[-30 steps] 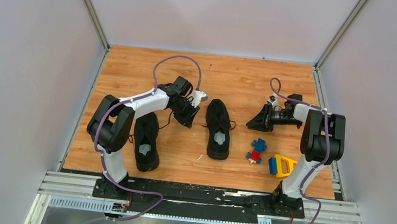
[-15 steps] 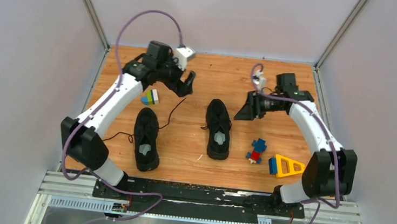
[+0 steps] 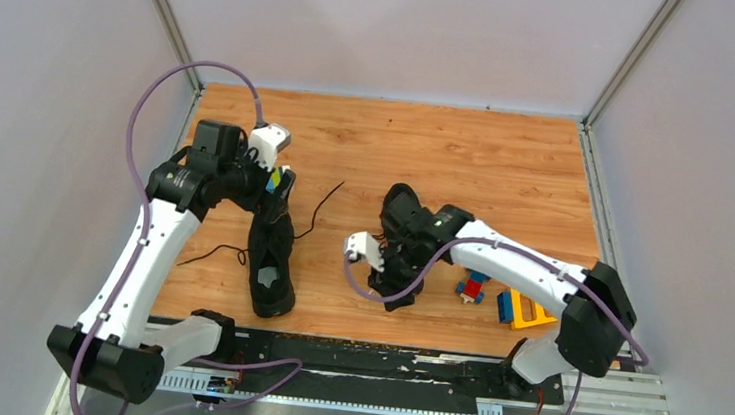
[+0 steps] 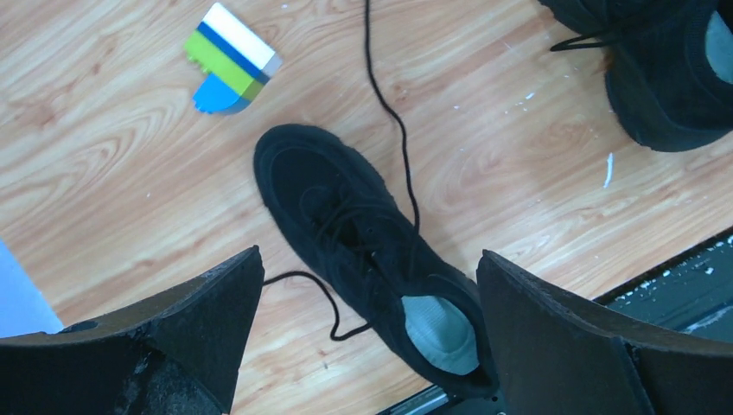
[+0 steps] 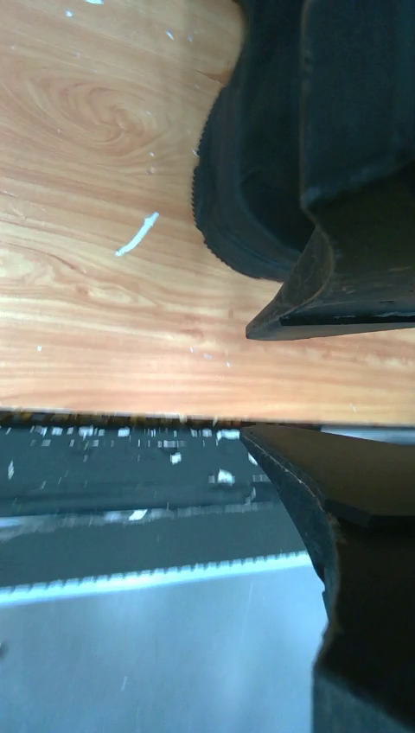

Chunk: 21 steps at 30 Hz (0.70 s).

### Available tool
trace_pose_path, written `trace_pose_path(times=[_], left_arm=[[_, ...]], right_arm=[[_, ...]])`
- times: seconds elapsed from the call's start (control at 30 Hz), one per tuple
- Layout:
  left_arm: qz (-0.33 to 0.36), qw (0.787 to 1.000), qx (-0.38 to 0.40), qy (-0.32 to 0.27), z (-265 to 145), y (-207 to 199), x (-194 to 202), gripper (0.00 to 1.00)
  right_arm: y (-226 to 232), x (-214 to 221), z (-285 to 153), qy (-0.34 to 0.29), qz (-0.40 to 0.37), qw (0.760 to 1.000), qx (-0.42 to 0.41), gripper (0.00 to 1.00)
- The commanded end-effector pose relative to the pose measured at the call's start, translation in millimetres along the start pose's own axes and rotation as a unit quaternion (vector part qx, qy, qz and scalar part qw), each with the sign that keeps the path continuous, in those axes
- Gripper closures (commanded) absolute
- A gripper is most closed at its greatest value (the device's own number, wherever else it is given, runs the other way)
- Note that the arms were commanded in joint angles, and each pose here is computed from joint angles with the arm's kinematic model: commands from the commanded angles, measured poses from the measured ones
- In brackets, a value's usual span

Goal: Tie the shoes
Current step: Move the shoe to the center of the board.

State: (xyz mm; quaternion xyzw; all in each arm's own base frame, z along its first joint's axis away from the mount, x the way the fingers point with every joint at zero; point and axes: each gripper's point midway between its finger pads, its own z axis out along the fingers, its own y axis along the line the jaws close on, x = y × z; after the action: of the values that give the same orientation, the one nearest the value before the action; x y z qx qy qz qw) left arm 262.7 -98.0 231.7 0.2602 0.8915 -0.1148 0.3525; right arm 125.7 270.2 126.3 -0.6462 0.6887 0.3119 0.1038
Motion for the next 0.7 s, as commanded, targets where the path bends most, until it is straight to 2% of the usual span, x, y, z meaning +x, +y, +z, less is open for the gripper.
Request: trace_pose_path(times=[0.0,0.13,0.4,0.67], left_arm=[[-0.011,0.999,-0.032,-0.011,-15,16,13,0.0],[-0.038,0.999,-0.012,-0.037,-21,11,12,0.02],[-0.045,0.997,0.027,-0.055,-20,-2,11,0.03],[-0.044,0.998,0.024,-0.048,-18,-1,18,0.03]], right_arm=[[-54,-3,21,0.073,-0.081,0.986,0.122,0.59],[-95,-3,30,0.124,-0.096,0.972,0.178,0.58],[-143,35,28,0.197,-0.166,0.936,0.238,0.45],[-228,63,-23,0.18,-0.054,0.938,0.293,0.45]])
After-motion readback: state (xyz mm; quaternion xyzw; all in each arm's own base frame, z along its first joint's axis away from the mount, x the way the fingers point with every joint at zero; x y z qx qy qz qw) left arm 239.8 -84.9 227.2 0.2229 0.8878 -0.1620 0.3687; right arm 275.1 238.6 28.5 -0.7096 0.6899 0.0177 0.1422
